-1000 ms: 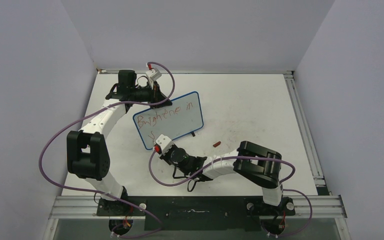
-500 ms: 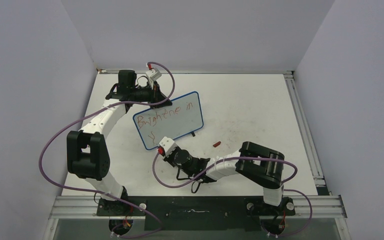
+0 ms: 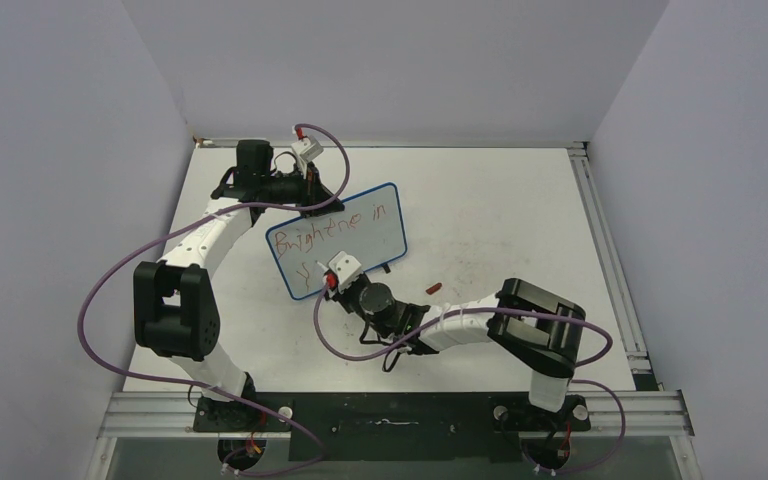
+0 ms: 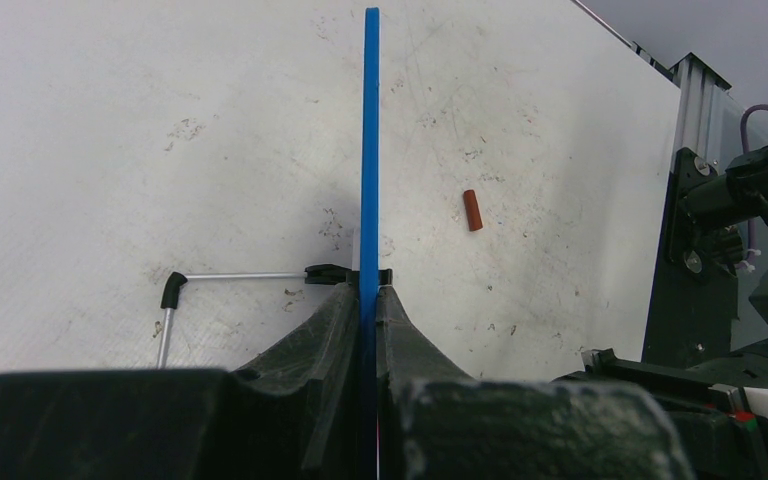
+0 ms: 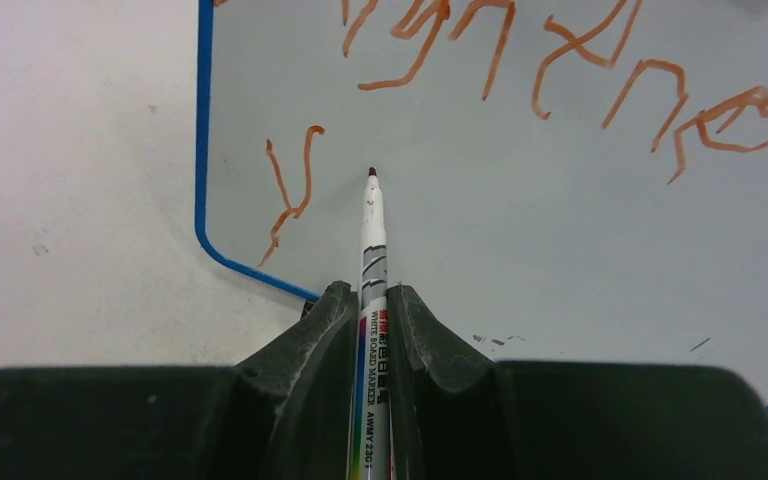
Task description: Write a sentence on the whiteboard
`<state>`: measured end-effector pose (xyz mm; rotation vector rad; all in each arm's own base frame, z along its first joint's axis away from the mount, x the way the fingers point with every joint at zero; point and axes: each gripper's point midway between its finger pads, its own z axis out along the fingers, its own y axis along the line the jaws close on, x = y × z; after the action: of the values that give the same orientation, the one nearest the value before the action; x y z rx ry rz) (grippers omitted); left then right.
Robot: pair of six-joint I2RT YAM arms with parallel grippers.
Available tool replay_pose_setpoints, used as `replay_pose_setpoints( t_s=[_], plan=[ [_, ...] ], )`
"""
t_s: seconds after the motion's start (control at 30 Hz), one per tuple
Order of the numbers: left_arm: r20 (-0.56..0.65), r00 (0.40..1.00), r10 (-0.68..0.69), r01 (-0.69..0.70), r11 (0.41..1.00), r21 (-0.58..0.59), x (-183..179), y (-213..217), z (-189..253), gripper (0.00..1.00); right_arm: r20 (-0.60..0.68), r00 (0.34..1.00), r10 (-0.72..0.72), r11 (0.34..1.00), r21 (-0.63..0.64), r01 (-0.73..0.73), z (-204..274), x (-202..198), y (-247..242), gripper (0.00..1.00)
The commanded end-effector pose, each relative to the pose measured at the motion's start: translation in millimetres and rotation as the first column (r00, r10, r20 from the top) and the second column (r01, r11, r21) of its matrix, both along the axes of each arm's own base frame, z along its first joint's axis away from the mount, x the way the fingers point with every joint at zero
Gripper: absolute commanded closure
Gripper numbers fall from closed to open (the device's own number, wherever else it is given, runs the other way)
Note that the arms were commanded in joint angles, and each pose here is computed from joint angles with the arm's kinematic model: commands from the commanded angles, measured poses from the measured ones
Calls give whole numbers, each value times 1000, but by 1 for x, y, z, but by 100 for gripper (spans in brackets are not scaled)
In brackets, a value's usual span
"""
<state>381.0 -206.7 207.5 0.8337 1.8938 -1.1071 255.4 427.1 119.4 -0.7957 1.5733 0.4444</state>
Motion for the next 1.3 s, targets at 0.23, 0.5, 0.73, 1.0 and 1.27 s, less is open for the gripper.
replay_pose_setpoints(
  t_s=[0.23,0.5,0.73,1.0,1.27],
  plan=[
    [-188,982,-11,17,999,32,-30,-1,-33,100,21,1000,22,997,69,-23,21,12,18,95],
    [-188,982,-10,17,999,34,-29,-1,-33,100,-19,999,28,999,34,-27,0,6,12,95],
    [-187,982,-10,17,999,34,-30,-1,-33,100,-32,999,-9,1000,21,10,-8,4,-1,95],
    [-188,982,-10,17,999,33,-30,-1,-33,100,-11,999,-53,998,36,53,2,13,-8,95],
    [-187,982,-11,18,999,33,-30,-1,-33,100,39,996,-75,994,88,72,32,24,-9,95]
  ],
)
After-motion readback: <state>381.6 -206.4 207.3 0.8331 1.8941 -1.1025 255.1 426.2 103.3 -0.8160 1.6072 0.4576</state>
